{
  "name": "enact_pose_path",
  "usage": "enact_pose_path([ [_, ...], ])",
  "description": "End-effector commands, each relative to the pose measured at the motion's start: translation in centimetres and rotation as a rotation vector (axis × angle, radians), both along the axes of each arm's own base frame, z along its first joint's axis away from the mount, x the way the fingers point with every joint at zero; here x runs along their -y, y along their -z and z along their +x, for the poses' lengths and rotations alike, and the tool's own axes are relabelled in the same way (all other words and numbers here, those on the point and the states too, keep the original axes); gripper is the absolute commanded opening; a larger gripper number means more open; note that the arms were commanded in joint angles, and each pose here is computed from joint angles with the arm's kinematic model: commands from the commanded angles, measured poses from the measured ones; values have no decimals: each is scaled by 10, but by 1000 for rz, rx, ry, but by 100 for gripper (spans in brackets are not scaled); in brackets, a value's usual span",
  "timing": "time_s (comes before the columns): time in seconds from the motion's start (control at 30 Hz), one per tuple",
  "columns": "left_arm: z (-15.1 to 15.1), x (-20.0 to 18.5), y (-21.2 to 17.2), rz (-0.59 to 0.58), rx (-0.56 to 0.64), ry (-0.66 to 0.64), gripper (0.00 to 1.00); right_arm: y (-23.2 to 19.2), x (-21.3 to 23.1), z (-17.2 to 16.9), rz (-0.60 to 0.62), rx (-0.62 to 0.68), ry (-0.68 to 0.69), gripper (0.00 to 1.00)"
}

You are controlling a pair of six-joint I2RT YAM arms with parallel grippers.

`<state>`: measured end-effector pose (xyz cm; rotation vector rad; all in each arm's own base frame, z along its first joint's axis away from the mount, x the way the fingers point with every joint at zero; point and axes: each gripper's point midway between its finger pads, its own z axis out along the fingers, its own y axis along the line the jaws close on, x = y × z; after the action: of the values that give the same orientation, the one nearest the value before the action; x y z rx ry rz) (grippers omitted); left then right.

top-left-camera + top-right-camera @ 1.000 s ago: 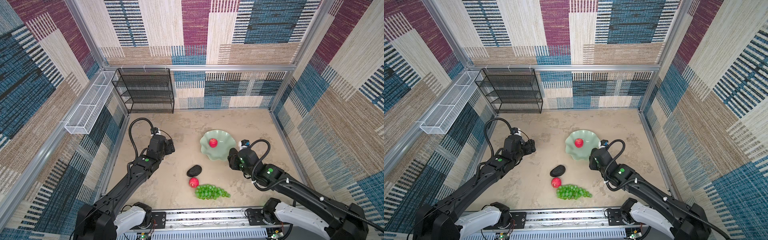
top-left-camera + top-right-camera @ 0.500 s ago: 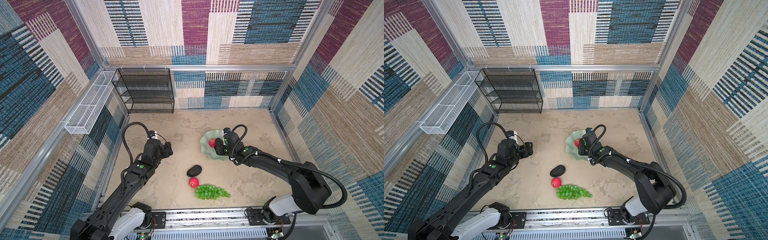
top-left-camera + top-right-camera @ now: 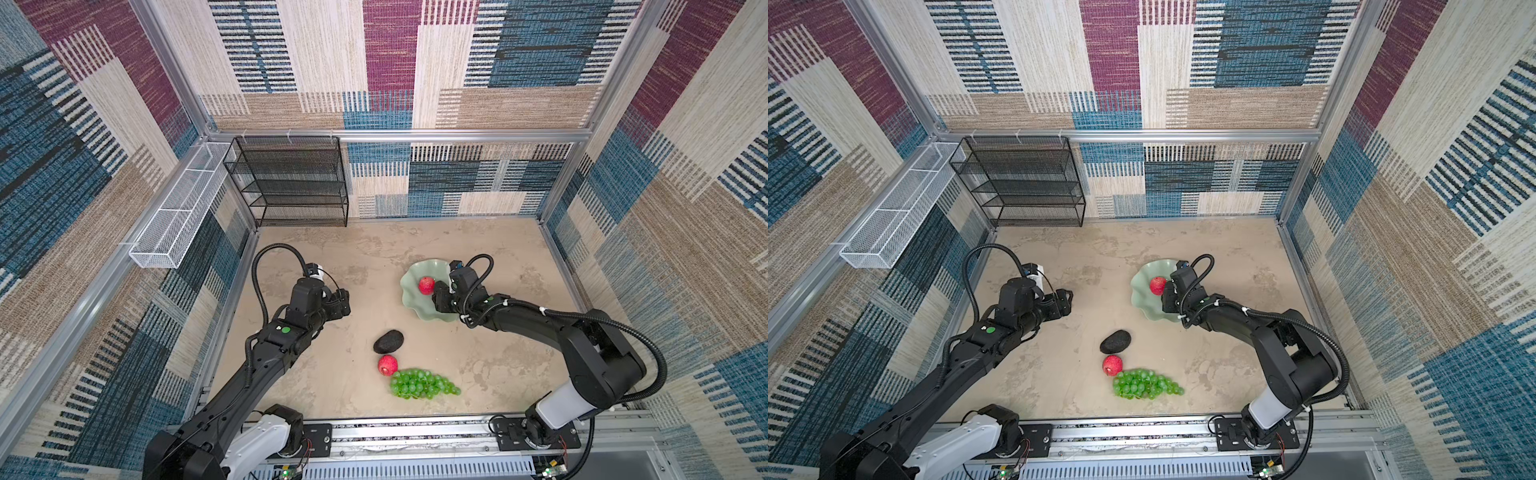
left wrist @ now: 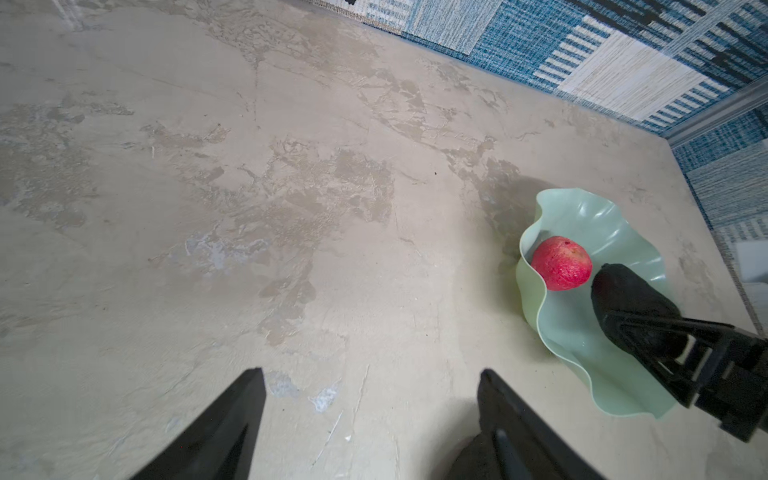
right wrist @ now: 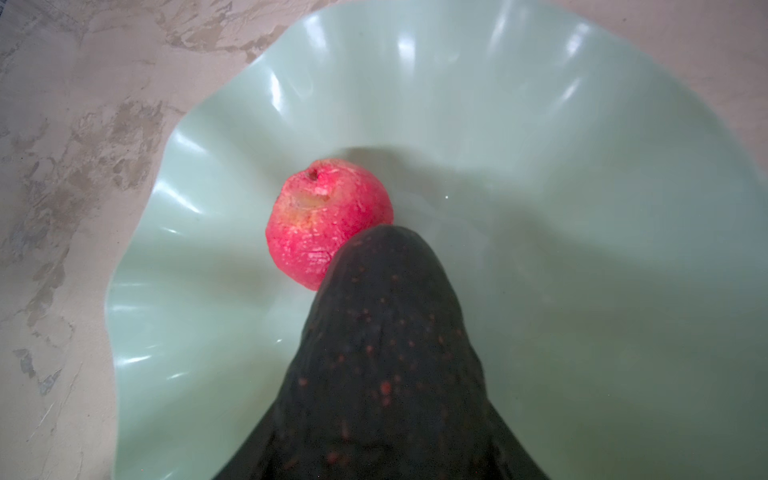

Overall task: Place and organize the fake fruits in the fruit bowl
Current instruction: 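Grasp the avocado nearest the bowl with the right gripper and place it in the bowl, then grasp the other avocado with the left gripper while the right gripper withdraws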

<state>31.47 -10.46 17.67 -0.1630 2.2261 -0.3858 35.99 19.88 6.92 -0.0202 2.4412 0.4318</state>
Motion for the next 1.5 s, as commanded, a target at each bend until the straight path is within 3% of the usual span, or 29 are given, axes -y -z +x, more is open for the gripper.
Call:
enact_pose_path([
  [0.0,0,10,-4,-13,2,63,84,-3,-6,9,30,33,-14,47],
  [0.2,1,16,0,-26,-23,85,83,5,-11,15,33,17,-24,53],
  [0.47,-1,28,-2,-50,-33,151,83,-5,-13,19,32,32,-32,73],
  [0.8,-20,76,15,-133,-142,402,79,-79,-8,24,57,186,-21,90],
  [0.9,-32,93,28,-84,-184,469,79,-109,-5,21,73,266,-35,99],
  [1.1,-58,113,65,85,-308,555,79,-146,3,7,142,387,-33,100],
  [1.47,-73,135,95,225,-354,641,83,-132,6,0,157,363,-35,100],
])
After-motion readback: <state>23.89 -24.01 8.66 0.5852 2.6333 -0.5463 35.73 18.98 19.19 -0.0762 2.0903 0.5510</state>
